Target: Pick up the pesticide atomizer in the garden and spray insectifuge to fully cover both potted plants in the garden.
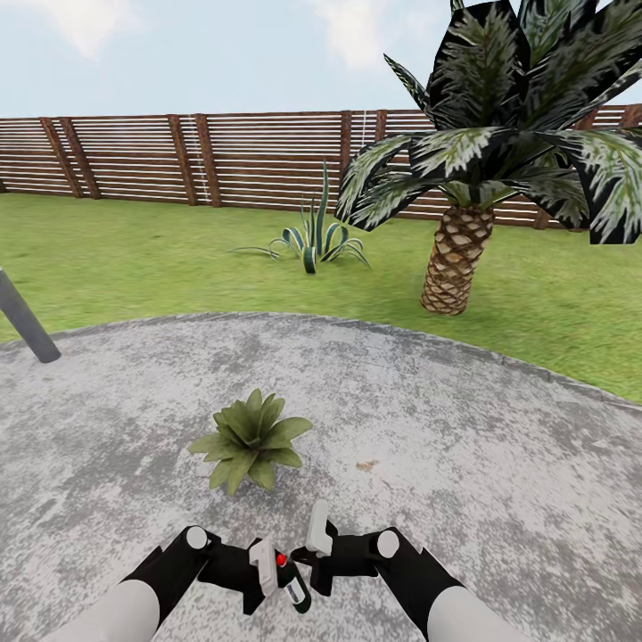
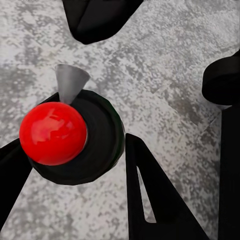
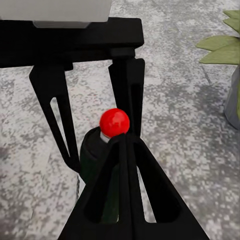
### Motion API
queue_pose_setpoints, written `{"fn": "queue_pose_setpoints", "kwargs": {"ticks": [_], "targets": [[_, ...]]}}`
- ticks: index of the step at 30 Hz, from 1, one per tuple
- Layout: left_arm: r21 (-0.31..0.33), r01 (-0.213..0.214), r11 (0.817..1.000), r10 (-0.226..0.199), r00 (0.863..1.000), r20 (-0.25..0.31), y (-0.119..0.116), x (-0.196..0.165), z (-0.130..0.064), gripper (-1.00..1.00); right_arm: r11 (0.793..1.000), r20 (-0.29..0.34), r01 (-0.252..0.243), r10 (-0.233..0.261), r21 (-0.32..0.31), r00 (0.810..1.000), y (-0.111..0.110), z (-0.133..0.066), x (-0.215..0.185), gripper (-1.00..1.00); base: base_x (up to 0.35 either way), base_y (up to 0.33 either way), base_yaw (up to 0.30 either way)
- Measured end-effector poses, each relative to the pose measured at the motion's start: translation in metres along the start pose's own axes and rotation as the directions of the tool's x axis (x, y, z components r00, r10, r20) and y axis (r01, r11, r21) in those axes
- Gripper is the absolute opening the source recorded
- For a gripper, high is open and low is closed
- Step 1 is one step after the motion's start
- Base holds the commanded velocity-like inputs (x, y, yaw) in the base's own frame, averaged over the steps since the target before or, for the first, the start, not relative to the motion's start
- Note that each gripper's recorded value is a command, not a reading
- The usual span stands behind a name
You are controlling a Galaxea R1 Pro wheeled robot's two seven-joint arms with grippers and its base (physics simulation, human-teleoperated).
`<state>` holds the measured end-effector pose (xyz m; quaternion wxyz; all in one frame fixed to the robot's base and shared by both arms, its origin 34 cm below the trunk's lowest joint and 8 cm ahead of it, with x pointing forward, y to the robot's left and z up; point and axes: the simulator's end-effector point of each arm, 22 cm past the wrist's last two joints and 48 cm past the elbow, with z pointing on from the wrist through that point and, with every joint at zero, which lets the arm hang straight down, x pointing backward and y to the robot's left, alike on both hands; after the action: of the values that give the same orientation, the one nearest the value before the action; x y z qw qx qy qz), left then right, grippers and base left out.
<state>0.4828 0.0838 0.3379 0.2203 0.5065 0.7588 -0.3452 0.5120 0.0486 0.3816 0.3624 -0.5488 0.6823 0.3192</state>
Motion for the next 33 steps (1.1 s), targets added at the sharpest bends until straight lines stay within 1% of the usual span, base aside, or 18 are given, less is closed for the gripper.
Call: {"fn": "queue_pose_setpoints", "kwargs": {"ticks": [14,23,27,33], "targets": [[0.000,0.000,1.000,0.000,1.000,0.002,-0.0001,-0.0008,0.0004,-1.00,1.000,0.001,0.000,0.000,0.001,1.000,-0.0002,0.0000,-0.0001,-1.00,0.000,0.000,0.000],[0.006,-0.002,1.000,0.002,1.000,0.010,-0.0027,-0.0056,0.0040,-1.00,1.000,0.001,0.001,-0.001,0.001,1.000,-0.0001,0.0000,-0.0002,-1.00,0.000,0.000,0.000],[0.007,-0.011,1.000,0.011,1.000,0.017,-0.0035,-0.0081,0.0051,-1.00,1.000,0.001,0.001,-0.001,0.001,1.000,-0.0002,0.0000,-0.0001,-1.00,0.000,0.000,0.000],[0.007,-0.014,1.000,0.014,1.000,0.018,-0.0033,-0.0082,0.0050,-1.00,1.000,0.001,0.001,-0.001,0.001,1.000,-0.0001,0.0000,-0.0002,-1.00,0.000,0.000,0.000]]}}
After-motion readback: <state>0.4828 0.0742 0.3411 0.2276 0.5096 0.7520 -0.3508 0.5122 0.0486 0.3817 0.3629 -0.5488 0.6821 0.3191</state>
